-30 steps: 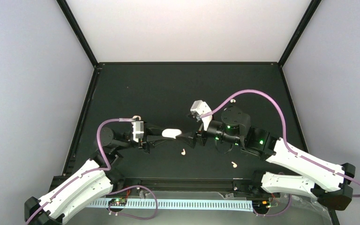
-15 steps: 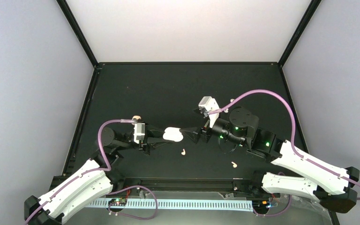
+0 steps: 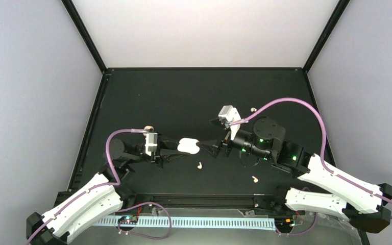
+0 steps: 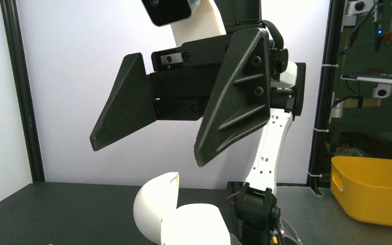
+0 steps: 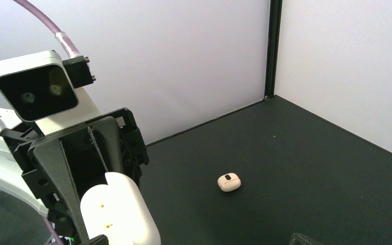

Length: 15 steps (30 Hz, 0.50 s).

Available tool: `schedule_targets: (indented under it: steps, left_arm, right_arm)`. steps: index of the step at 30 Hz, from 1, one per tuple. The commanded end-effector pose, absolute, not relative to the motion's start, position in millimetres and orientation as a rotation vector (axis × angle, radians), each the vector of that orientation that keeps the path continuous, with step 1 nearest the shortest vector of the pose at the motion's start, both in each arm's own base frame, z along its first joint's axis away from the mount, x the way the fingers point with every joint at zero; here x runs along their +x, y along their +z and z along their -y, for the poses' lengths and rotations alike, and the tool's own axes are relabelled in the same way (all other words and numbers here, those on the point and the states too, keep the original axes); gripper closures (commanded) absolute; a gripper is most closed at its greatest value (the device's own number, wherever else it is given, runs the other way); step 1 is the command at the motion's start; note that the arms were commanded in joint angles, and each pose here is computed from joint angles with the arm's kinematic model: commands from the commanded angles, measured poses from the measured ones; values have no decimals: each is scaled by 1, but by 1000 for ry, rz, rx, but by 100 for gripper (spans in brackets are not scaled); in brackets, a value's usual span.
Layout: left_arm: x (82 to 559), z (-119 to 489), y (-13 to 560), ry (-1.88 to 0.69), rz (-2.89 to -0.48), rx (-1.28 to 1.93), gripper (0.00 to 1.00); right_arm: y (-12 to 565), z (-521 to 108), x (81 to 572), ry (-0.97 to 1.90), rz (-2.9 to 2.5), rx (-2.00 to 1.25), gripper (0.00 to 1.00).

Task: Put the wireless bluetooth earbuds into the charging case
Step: Open the charging case.

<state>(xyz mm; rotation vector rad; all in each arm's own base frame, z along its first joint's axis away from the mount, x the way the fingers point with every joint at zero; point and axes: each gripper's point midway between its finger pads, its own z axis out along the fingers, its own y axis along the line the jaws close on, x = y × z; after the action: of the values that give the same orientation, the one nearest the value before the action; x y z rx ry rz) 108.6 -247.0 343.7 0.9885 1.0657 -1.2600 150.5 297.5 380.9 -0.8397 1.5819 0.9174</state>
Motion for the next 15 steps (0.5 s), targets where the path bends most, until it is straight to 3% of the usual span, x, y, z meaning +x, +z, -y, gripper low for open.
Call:
schedule_targets:
  steps: [1, 15]
  left_arm:
    - [105, 244, 363, -1288, -1021, 954, 98]
    - [89, 230, 361, -1352, -1004, 913, 98]
  right_arm:
    - [394, -303, 145, 971, -1550, -855, 7]
    - [398, -318, 138, 1100, -1590, -853, 7]
